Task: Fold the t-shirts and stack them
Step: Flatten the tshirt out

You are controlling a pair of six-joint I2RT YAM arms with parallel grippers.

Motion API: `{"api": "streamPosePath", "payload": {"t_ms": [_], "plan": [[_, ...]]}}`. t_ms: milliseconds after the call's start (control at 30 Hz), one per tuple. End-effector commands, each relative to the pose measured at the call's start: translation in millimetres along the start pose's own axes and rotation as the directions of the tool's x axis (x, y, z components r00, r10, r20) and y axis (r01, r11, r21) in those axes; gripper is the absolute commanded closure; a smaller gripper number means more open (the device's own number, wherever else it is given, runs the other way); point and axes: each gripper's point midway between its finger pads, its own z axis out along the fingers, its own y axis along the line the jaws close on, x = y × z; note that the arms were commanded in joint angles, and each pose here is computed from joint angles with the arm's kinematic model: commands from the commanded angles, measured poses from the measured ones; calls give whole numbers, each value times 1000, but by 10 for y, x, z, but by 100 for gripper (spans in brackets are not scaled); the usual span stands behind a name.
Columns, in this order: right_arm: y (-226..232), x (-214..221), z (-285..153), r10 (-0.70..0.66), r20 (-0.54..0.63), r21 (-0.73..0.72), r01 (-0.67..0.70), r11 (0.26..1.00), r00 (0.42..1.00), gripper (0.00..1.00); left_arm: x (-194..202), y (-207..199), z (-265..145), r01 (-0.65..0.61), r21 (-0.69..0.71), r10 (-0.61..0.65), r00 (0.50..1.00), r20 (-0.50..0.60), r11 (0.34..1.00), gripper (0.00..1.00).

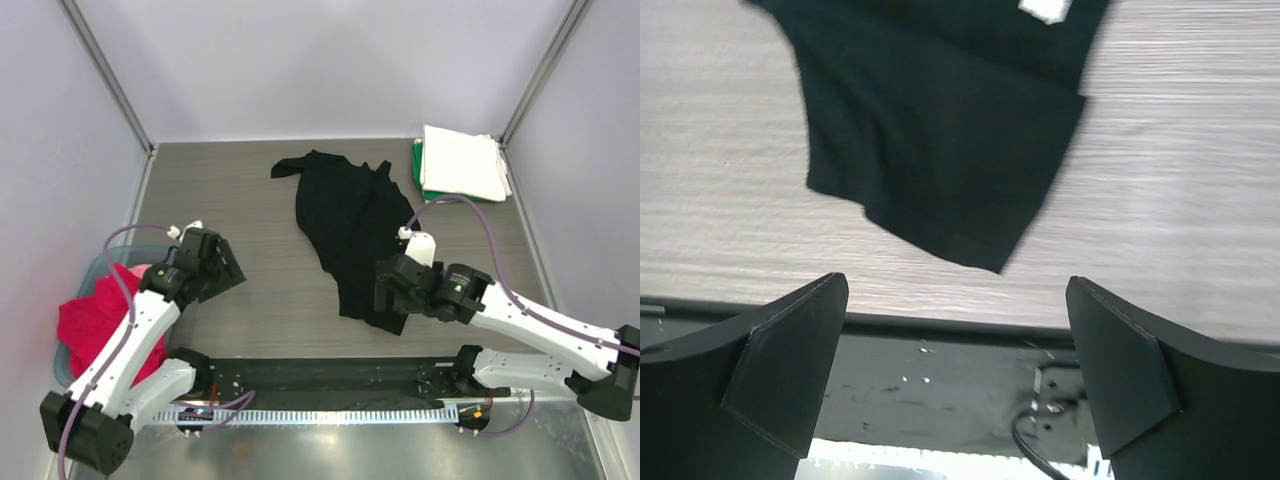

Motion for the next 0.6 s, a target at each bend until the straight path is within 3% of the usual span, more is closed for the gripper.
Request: {"api": "streamPosePath", "payload": {"t_ms": [0,100,133,233,267,300,433,533,567], "plan": [[501,-117,174,12,30,-162,-7,987,999,3,74,-296,165,35,105,-32,999,-31,994,30],[472,-62,422,13,3,-139,-13,990,1000,3,16,-451,345,55,123,-51,998,-37,991,30],[446,-74,503,64,-49,-167,-72,983,997,3,-134,-578,370,53,146,-54,999,-2,988,29],[370,-162,712,162,-101,-224,-181,958,982,3,-473,-831,558,5,138,-11,999,43,990,16],[410,-133,731,155,-134,-248,-184,951,979,3,-569,-898,619,-31,137,25,998,51,990,9],[409,-172,755,139,-130,-247,-168,954,982,3,-742,-987,811,-51,108,47,998,38,993,7],[424,-155,754,98,-141,-260,-132,956,985,3,-1148,-1205,1389,-20,103,24,999,-32,994,7],[385,-116,757,93,-139,-260,-127,957,986,3,-1595,-1391,1693,-2,145,5,1000,-14,989,16],[372,-110,758,95,-136,-259,-128,957,986,3,-1529,-1374,2001,4,135,6,998,-69,991,18]]}}
